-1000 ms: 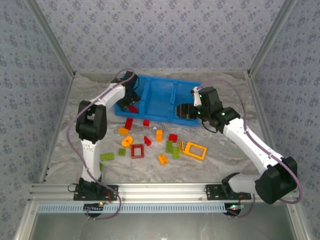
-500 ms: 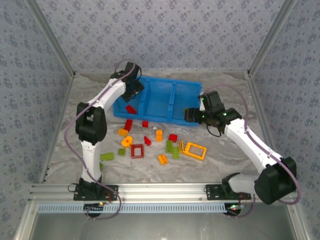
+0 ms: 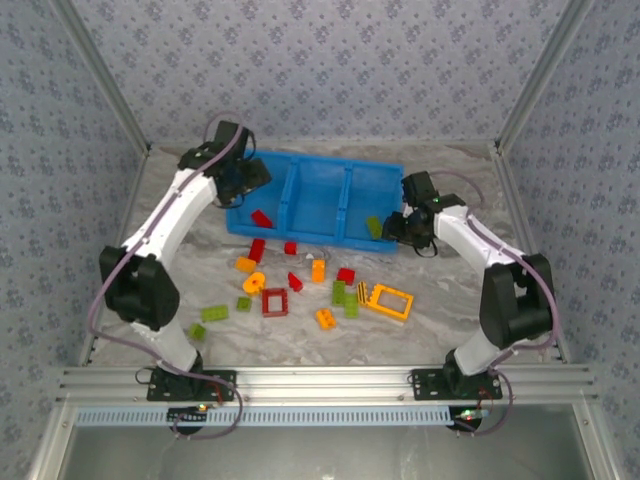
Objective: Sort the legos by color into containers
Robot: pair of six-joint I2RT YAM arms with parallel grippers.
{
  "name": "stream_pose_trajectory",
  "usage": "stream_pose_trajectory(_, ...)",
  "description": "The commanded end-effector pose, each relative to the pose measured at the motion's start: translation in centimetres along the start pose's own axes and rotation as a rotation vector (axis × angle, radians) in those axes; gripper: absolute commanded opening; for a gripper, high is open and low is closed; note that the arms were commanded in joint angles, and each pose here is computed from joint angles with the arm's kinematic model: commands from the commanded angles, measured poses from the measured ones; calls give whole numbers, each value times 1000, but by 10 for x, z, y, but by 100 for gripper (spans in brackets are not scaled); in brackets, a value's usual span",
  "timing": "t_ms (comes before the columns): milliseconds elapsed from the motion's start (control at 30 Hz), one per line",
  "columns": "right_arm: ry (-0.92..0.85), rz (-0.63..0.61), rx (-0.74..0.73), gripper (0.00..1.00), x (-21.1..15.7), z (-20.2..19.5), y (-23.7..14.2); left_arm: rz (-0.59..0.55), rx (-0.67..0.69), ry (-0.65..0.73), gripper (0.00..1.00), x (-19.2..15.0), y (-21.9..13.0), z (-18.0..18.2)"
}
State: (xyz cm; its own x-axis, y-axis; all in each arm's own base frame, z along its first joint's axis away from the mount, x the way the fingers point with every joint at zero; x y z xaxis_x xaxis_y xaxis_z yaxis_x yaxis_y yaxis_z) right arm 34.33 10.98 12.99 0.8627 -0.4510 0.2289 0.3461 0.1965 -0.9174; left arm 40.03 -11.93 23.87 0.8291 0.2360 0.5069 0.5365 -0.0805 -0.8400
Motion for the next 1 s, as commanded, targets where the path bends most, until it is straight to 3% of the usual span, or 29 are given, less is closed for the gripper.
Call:
stream_pose_trajectory(0,-18,-36,0,44,26,6,1,87,41,50,82,-24,1,32)
stream_pose_trajectory(167,-42,-17,14,17,50,24,17,115,35,29,81,-37,7,52)
stream_pose_trajectory(400,27,-23,7,12,76,35,24,107,15,9,80,-37,11,52)
stream_pose_trajectory(433,31,-24,6,15,77,35,24,103,13,12,80,-37,10,51)
stream_pose_trajectory(533,30,-45,-12,51,74,32,12,87,0,25,80,-34,3,47)
stream_pose_trajectory(600,11,-97,-11,63,73,31,-8,69,-19,41,80,-33,-5,42)
stream_pose_trajectory(767,1,-174,1,65,55,25,-66,37,-122,93,81,-44,-32,23)
stream_pose_trajectory(967,-234,-142,110,60,-28,47,-95,38,-214,140,82,-84,-63,16)
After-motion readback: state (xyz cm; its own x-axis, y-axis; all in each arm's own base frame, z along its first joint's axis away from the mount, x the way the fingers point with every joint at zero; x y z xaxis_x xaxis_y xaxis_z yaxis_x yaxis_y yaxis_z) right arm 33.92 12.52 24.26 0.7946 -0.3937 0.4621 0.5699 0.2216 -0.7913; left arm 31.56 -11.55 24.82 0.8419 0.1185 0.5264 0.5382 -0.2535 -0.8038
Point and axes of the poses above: each hand's point on the last joint's axis, 136 mm out from that joint toward the fingers, its own y axis out along the fingers, its own z axis along the line the jaws close on, x = y × z, the point moved 3 cm from there along -y, back along the fingers, and after that the axes turned 15 degrees about y, right-handed, at the moved point
